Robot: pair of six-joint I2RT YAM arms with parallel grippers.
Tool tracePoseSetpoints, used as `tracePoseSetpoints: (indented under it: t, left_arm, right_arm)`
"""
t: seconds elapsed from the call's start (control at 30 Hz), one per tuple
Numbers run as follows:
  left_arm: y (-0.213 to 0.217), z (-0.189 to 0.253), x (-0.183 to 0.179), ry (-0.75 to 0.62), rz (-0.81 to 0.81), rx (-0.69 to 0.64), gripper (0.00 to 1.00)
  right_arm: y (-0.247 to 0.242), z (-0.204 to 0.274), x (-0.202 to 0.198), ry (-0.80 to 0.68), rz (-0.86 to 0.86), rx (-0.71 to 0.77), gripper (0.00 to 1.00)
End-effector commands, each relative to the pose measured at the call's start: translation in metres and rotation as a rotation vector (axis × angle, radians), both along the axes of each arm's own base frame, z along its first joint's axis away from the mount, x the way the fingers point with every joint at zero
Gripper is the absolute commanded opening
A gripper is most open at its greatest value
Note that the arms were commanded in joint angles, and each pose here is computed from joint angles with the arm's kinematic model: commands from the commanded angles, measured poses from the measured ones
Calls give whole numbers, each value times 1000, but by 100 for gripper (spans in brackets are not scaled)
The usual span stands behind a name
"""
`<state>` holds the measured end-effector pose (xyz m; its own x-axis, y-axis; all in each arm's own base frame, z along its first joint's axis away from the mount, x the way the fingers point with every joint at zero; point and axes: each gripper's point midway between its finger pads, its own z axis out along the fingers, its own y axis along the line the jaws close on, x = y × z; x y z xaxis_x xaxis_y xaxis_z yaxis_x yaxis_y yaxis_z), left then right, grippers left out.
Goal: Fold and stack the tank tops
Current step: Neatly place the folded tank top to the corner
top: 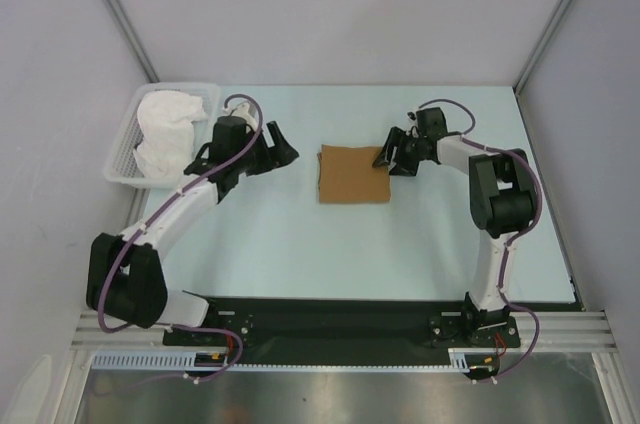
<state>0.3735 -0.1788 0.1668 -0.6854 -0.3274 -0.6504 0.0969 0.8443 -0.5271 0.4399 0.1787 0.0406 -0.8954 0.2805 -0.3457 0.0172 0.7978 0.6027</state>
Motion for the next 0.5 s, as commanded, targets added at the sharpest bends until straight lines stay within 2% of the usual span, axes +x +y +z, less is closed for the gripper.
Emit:
tracePoseSetpoints:
  t: [0.0, 0.13, 0.2, 0.23, 0.3, 0.33, 0.43, 0.47]
  left_arm:
    - [26, 12, -5, -40, 59, 45, 87]
    - [49, 23, -7, -66, 143, 15, 87]
    - [63, 31, -8, -90, 182, 3, 87]
    - [66, 35, -7, -101, 197, 0, 87]
    - [75, 44, -6, -124, 223, -1, 87]
    - [78, 47, -6, -130, 233, -4, 87]
    - [85, 53, -3, -135, 258, -9, 87]
    - [88, 55, -1, -139, 268, -10, 87]
  right_arm:
    - [10, 6, 18, -44, 30, -5, 66]
    - [4, -2, 23, -20, -7, 20, 38]
    - [-5, 1, 28, -28, -43, 59, 29]
    - [-10, -2, 26, -18, -58, 69, 19]
    - [-27, 5, 32, -29, -125, 93, 9]
    - [-37, -2, 24, -3, -159, 97, 2]
    - [-86, 19, 29, -79, -326, 140, 0]
    - [-101, 7, 17, -64, -381, 129, 0]
